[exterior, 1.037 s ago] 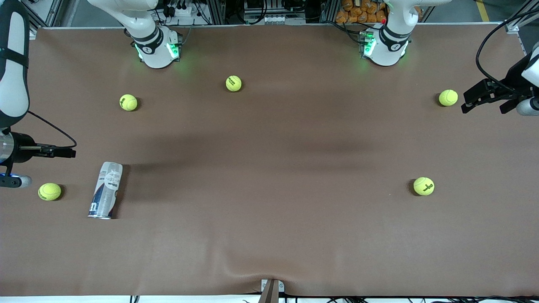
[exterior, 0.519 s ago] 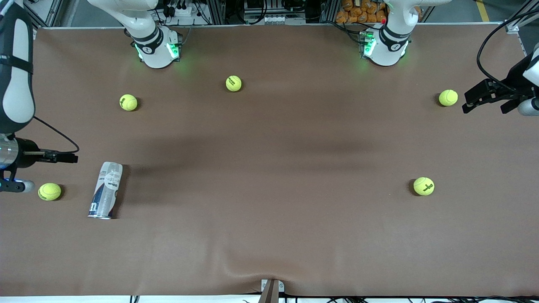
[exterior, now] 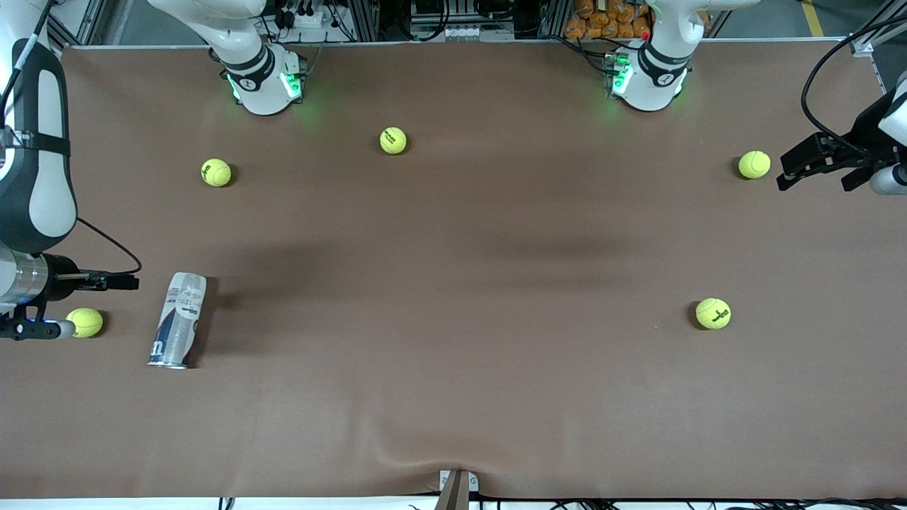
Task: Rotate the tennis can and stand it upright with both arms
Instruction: 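Reach the right gripper down to the white Wilson can lying flat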
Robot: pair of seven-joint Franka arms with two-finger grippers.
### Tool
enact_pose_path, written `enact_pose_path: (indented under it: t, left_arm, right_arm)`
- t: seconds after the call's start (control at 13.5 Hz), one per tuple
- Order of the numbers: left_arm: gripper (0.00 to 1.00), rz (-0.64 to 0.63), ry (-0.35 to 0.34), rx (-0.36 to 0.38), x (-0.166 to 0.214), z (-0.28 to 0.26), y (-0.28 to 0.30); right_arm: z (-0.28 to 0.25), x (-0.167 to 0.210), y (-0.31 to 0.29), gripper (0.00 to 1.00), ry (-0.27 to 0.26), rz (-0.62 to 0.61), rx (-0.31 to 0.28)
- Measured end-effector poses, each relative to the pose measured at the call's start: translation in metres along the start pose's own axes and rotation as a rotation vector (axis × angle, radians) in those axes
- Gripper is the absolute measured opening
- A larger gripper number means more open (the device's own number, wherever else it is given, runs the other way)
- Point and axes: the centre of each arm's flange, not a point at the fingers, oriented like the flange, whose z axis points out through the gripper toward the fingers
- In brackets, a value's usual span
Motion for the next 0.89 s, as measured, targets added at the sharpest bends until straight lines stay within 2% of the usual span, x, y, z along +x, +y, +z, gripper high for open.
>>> enact_pose_path:
  t: [0.89]
  left_arm:
    - [1.00, -0.003, -0.001, 0.000, -0.0001, 0.0001, -0.0015]
  right_arm:
    - [0.0074, 0.0013, 0.0008, 1.00, -0.013, 0.001, 0.001]
